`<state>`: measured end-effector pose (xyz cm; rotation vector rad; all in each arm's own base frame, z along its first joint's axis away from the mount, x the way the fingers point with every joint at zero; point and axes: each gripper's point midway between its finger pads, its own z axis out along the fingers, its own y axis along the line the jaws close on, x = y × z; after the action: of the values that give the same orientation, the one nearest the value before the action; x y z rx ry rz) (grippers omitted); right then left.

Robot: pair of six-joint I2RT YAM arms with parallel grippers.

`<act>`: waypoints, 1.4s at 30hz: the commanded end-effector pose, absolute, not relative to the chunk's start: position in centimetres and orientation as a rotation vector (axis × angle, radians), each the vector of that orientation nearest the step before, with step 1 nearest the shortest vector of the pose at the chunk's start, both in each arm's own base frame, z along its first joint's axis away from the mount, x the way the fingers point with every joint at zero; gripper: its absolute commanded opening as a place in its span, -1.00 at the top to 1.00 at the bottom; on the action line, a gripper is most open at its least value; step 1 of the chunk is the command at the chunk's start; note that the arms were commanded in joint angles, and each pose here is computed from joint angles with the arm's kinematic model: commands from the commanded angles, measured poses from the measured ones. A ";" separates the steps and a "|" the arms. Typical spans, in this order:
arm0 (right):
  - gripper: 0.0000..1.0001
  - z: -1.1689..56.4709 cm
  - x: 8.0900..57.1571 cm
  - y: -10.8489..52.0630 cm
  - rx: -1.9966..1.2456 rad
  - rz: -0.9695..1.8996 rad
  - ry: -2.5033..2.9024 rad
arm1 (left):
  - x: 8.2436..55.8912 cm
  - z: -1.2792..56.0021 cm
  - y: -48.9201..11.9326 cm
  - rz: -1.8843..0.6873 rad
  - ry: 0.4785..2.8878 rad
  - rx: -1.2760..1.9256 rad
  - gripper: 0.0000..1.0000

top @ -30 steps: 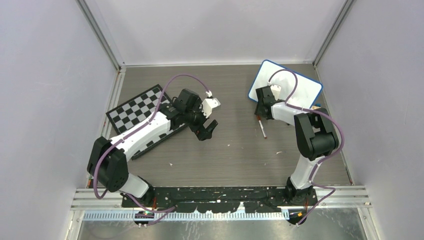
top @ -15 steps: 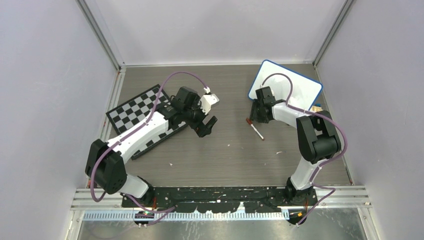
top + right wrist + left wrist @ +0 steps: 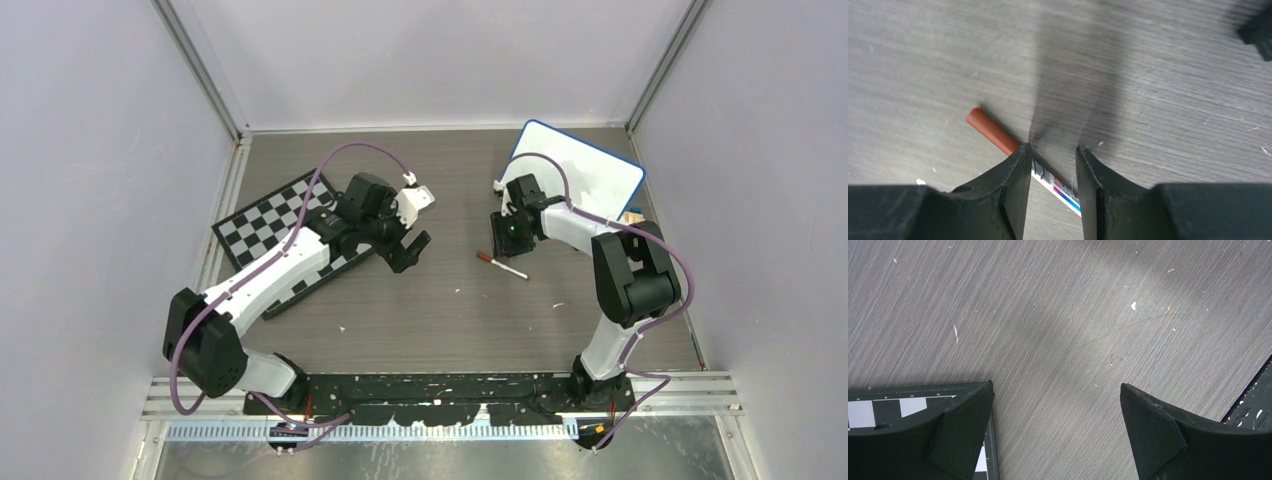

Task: Write a sentence on the whiteboard
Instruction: Move the whiteboard marker to the center of the board.

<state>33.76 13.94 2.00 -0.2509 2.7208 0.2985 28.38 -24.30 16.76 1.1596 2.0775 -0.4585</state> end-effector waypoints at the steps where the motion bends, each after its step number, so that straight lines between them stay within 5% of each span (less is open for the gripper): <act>1: 0.09 1.8 30.5 13.8 -0.606 0.351 2.784 | 28.3 17.7 -23.6 -0.421 2.037 1.166 -0.99; 7: -0.26 4.2 30.1 14.8 -0.725 0.448 2.706 | 28.0 17.1 -23.3 -0.426 2.048 1.166 -0.99; 14: -0.24 7.0 29.9 17.2 -0.883 0.582 2.588 | 28.1 17.6 -23.1 -0.445 2.062 1.121 -1.00; 23: -0.18 3.7 31.0 16.1 -1.099 0.285 2.595 | 28.9 19.7 -21.6 -0.454 2.050 1.042 -0.99; 27: -0.04 2.6 30.6 15.3 -1.186 0.172 2.598 | 28.9 19.8 -21.1 -0.436 2.052 1.036 -1.00; 36: 0.73 2.0 25.1 10.3 -1.370 0.016 2.651 | 28.8 19.0 -20.5 -0.425 2.062 1.047 -1.00; 42: 0.85 1.2 20.0 4.7 -1.541 -0.113 2.685 | 29.0 19.0 -20.7 -0.449 2.059 1.033 -1.00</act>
<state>23.26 8.96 1.44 -1.3664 2.6550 0.0194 28.89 -20.46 17.89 1.0420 2.1047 -0.4205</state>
